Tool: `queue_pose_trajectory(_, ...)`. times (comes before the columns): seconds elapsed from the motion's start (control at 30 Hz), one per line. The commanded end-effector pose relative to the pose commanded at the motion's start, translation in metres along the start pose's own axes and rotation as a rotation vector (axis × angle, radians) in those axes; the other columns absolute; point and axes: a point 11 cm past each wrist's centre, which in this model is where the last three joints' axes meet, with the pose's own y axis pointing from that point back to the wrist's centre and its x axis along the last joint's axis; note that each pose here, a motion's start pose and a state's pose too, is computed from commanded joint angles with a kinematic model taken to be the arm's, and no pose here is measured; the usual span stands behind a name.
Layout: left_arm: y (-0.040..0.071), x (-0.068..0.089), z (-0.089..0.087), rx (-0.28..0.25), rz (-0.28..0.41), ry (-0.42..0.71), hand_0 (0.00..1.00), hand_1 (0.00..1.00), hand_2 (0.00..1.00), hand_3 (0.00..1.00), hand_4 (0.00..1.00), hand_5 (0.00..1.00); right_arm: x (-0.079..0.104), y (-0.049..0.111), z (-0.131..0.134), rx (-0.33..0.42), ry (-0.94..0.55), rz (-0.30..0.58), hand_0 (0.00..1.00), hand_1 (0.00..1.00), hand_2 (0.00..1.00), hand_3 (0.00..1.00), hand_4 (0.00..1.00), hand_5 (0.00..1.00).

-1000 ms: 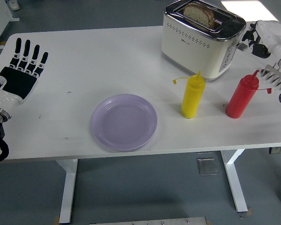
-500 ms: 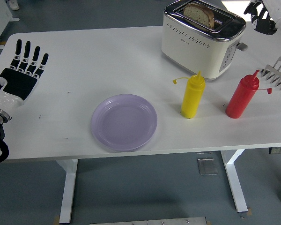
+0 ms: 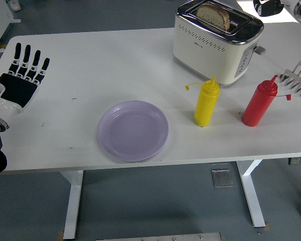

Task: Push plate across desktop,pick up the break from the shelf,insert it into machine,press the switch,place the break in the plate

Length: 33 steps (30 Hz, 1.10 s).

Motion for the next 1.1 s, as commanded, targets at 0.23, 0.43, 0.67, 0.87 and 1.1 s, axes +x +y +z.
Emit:
queue_pose_trajectory(0.23,0.000,0.001,-0.001,0.008,0.004,-0.002,0.822,0.752,0.704,0.716,0.777,0.998,0.010,-0.017,-0.030,0.015,0.013,-0.055,0.541,0.698,0.722,0.754,0.549,0.013)
queue_pose_trajectory(0.43,0.000,0.003,-0.002,0.014,0.010,-0.004,0.819,0.750,0.702,0.715,0.777,0.998,0.014,-0.029,-0.052,0.028,-0.053,-0.079,0.554,0.710,0.735,0.761,0.570,0.043)
queue_pose_trajectory(0.67,0.001,0.005,-0.003,0.023,0.018,-0.012,0.822,0.755,0.705,0.715,0.779,0.998,0.007,-0.041,-0.067,0.013,-0.101,-0.111,0.595,0.735,0.768,0.782,0.727,0.247)
queue_pose_trajectory(0.87,0.001,0.007,-0.004,0.028,0.025,-0.017,0.823,0.756,0.705,0.714,0.781,0.998,-0.004,-0.050,-0.065,-0.037,-0.098,-0.138,0.594,0.734,0.777,0.788,0.763,0.333)
queue_pose_trajectory(1.1,0.002,0.009,-0.004,0.032,0.031,-0.022,0.823,0.761,0.708,0.715,0.780,0.998,-0.013,-0.056,-0.066,-0.068,-0.095,-0.158,0.584,0.732,0.776,0.790,0.784,0.398)
